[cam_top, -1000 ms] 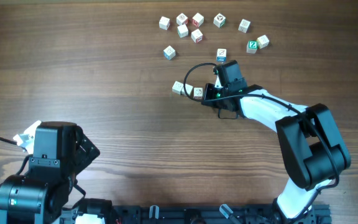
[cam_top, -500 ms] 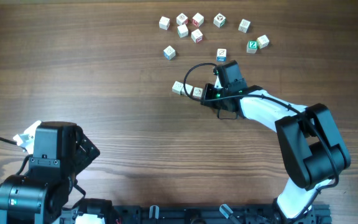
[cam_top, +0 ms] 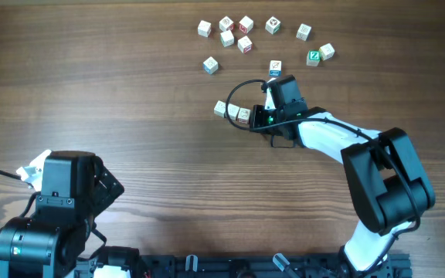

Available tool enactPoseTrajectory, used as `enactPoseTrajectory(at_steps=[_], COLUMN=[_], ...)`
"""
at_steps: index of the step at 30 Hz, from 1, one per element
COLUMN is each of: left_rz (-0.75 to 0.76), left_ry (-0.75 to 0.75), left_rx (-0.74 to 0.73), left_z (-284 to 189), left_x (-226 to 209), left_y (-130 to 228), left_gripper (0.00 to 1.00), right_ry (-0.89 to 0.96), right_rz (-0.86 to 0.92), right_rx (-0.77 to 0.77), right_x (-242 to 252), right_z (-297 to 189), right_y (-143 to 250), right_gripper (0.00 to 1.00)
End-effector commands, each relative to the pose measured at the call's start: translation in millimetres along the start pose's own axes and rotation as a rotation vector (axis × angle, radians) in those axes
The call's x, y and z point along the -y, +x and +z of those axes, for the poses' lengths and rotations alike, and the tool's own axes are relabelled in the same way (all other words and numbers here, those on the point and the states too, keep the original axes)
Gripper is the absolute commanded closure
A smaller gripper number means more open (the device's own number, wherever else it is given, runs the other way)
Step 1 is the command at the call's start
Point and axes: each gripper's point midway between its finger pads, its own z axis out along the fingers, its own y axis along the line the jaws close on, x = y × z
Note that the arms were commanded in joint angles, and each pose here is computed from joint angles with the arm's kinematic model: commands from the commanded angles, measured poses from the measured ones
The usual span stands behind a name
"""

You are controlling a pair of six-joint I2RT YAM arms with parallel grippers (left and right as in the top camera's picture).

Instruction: Form a horizontal line

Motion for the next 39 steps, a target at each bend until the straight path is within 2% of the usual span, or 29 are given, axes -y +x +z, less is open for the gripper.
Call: enactPoseTrajectory(at_steps=[1,10,11,13,14,15,17,20,23,28,32,35,39], left_rz=[-0.022,-0.022,-0.022,-0.022,-0.022,-0.022,-0.022,-0.022,-0.022,-0.022,-0.022,-0.022,-0.022], left_ry=[-0.007,-0.007,-0.007,-0.007,-0.007,-0.007,-0.007,-0.007,-0.007,-0.007,-0.007,-0.007,-0.007], left_rx=[0.004,0.004,0.004,0.004,0.004,0.004,0.004,0.004,0.004,0.004,0.004,0.004,0.004], left_z=[0.1,0.2,0.2,0.2,0.2,0.2,0.2,0.1,0.2,0.2,0.2,0.1,0.1], left_x=[-2.0,-2.0,-2.0,-2.0,-2.0,-2.0,-2.0,-2.0,-2.0,-2.0,-2.0,-2.0,-2.0], left_y=[-0.5,-0.5,-0.5,-0.5,-0.5,-0.5,-0.5,-0.5,-0.5,-0.5,-0.5,-0.5,-0.5], left_gripper=[0.0,0.0,0.0,0.0,0.0,0.0,0.0,0.0,0.0,0.0,0.0,0.0,0.0], right_ry=[-0.017,-0.005,0.021,0.184,0.237,0.268,0.266,0.194,0.159,0.249,0.2,0.2,0.346], right_rz=[-0.029,-0.031,-0.027,0.094,0.124,0.134,0.136,0.191,0.201,0.297,0.255,0.249,0.229], right_rx=[-0.043,0.009,0.015,0.007,-0.011,-0.029,-0.024,0.033,0.116,0.271,0.312,0.3,0.217], right_x=[2.0,2.4,7.2,37.8,47.1,47.8,36.9,-1.0,-30.4,-62.4,-87.9,-101.3,-99.8], right_z=[7.8,8.0,8.0,3.9,0.0,-11.8,-29.7,-81.0,-98.7,-96.0,-82.1,-77.3,-66.5], right_y=[13.6,1.8,1.3,9.8,15.9,18.1,10.1,-14.4,-29.8,-21.9,-22.8,-34.6,-42.2], right_gripper=[0.95,0.95,0.95,0.95,0.91,0.29,0.01,0.0,0.0,0.01,0.01,0.0,0.01])
